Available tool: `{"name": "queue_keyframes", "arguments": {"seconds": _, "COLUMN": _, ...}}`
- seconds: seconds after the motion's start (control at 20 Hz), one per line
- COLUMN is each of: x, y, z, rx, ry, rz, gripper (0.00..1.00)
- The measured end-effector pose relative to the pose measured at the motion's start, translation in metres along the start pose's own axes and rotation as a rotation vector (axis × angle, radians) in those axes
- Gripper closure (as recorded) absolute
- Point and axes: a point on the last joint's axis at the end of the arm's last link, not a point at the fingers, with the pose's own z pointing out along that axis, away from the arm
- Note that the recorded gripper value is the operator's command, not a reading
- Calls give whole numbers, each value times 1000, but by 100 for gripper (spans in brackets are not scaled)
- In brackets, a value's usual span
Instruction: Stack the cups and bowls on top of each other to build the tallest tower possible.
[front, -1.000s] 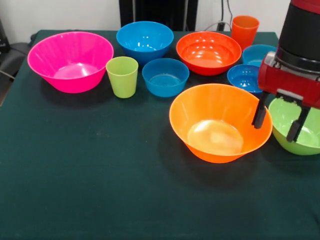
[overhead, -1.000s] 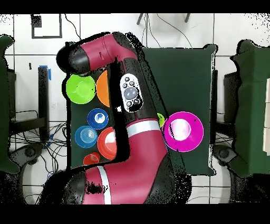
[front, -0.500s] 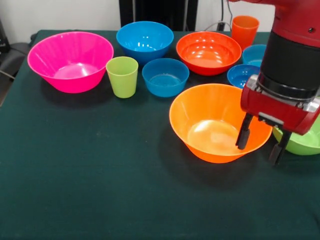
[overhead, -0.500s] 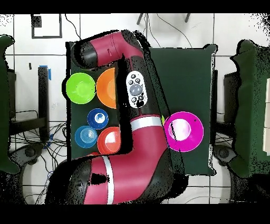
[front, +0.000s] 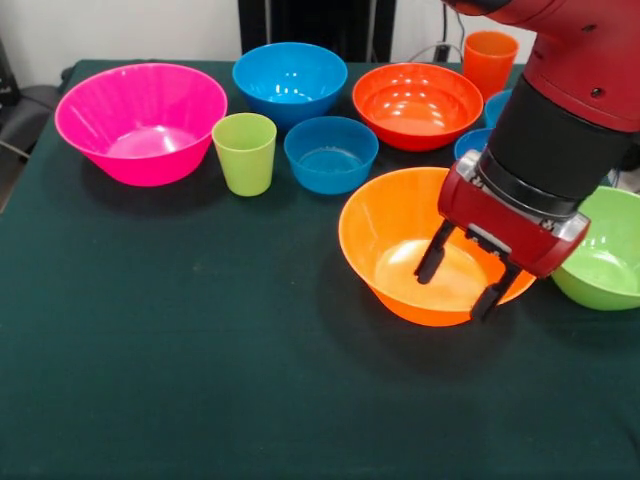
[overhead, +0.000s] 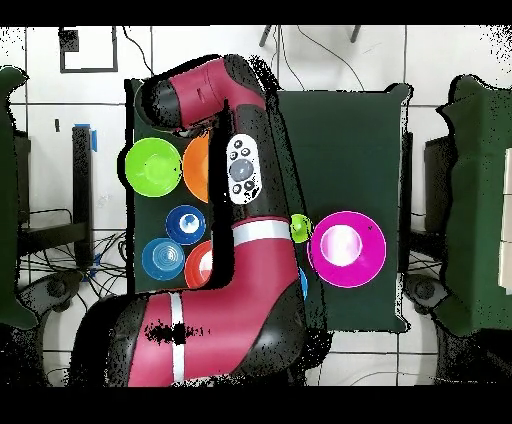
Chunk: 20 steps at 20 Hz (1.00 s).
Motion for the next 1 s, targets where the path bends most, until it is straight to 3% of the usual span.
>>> {"name": "queue_keyframes", "arguments": {"seconds": 0.15, "x": 0, "y": -2, "z": 4, "rx": 40, "ry": -1, "rz": 1, "gripper": 0}}
{"name": "queue_keyframes", "arguments": {"seconds": 0.25, "x": -2, "y": -3, "z": 7, "rx": 47, "ry": -2, "rz": 5, "gripper": 0}}
{"name": "queue_keyframes", "arguments": {"seconds": 0.4, "x": -6, "y": -4, "z": 11, "rx": 49, "ry": -8, "rz": 12, "gripper": 0}}
{"name": "queue_keyframes", "arguments": {"seconds": 0.65, "x": -6, "y": -3, "z": 17, "rx": 23, "ry": 36, "rz": 48, "gripper": 0}}
{"name": "queue_keyframes", "arguments": {"seconds": 0.75, "x": -6, "y": 0, "z": 18, "rx": -18, "ry": 86, "rz": 115, "gripper": 0}}
{"name": "queue_keyframes", "arguments": {"seconds": 0.85, "x": -6, "y": 1, "z": 18, "rx": -31, "ry": 105, "rz": 154, "gripper": 0}}
{"name": "queue_keyframes", "arguments": {"seconds": 0.9, "x": -6, "y": 3, "z": 16, "rx": -43, "ry": 131, "rz": 215, "gripper": 0}}
{"name": "queue_keyframes", "arguments": {"seconds": 1.0, "x": -5, "y": 4, "z": 14, "rx": -48, "ry": 158, "rz": 288, "gripper": 0}}
